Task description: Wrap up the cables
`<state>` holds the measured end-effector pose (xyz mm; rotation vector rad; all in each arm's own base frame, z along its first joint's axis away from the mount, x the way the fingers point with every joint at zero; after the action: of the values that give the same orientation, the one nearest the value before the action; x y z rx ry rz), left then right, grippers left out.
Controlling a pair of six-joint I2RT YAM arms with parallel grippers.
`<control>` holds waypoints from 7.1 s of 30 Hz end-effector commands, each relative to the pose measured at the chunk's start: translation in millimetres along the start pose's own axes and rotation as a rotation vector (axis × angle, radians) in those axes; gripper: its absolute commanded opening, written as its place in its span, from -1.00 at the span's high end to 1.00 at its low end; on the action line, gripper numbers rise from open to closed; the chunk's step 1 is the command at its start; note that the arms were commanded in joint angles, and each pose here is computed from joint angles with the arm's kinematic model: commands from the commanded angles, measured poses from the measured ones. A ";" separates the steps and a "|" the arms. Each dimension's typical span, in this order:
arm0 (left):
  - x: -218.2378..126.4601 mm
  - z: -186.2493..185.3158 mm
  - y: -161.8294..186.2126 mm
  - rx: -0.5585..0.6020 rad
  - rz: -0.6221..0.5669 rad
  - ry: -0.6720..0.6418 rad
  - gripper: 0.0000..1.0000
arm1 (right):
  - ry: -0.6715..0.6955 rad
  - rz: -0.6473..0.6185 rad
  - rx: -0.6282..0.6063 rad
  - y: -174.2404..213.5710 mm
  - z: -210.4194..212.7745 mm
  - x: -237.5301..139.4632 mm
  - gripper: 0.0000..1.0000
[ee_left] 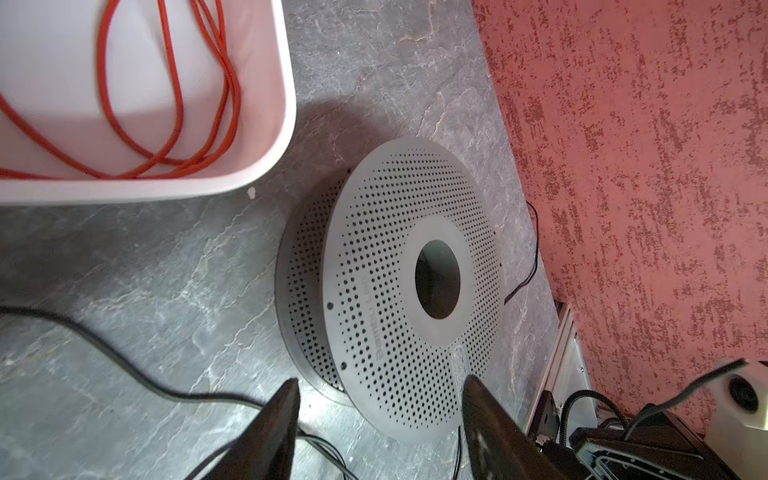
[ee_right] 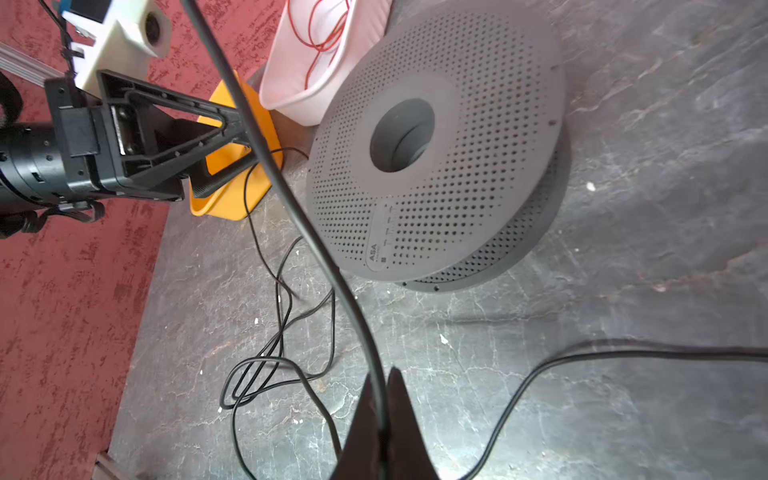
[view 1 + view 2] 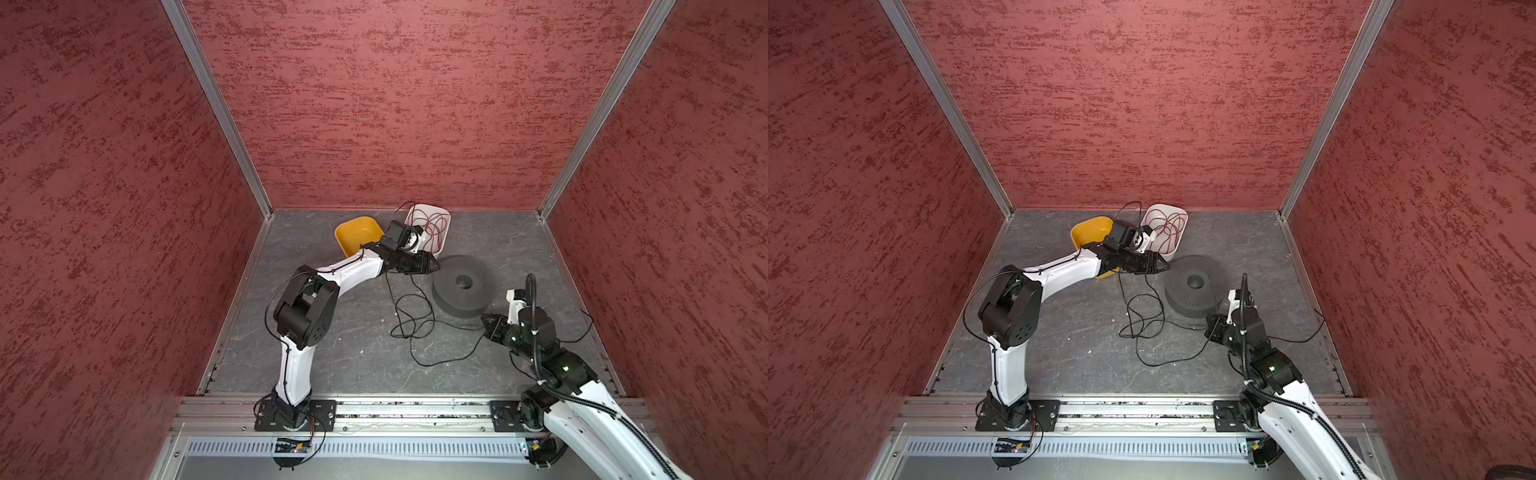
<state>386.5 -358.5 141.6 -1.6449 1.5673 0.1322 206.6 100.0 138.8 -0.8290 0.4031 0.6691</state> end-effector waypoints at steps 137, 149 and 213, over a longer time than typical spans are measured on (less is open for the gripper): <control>-77.1 -16.5 -18.0 0.210 0.013 -0.738 1.00 | 0.077 -0.158 -0.206 -111.7 29.6 24.7 1.00; -81.0 -7.3 -13.6 0.171 0.011 -0.742 0.69 | 0.041 -0.143 -0.219 -111.2 36.4 27.3 1.00; -105.8 -18.8 -19.3 0.182 -0.041 -0.707 -0.03 | -0.009 -0.102 -0.224 -106.3 43.4 35.2 1.00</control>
<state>372.7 -294.7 211.9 -1.2700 0.9890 0.5115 301.4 93.3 189.5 -1.0422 0.3301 0.6447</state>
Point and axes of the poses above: each gripper's point midway between its finger pads, its own x axis out along the fingers, its own z axis along the line the jaws close on, y = z × x, the point moved 2 cm from there along -x, back along the fingers, and after that the axes turned 3 degrees about x, right-handed, at the moved point
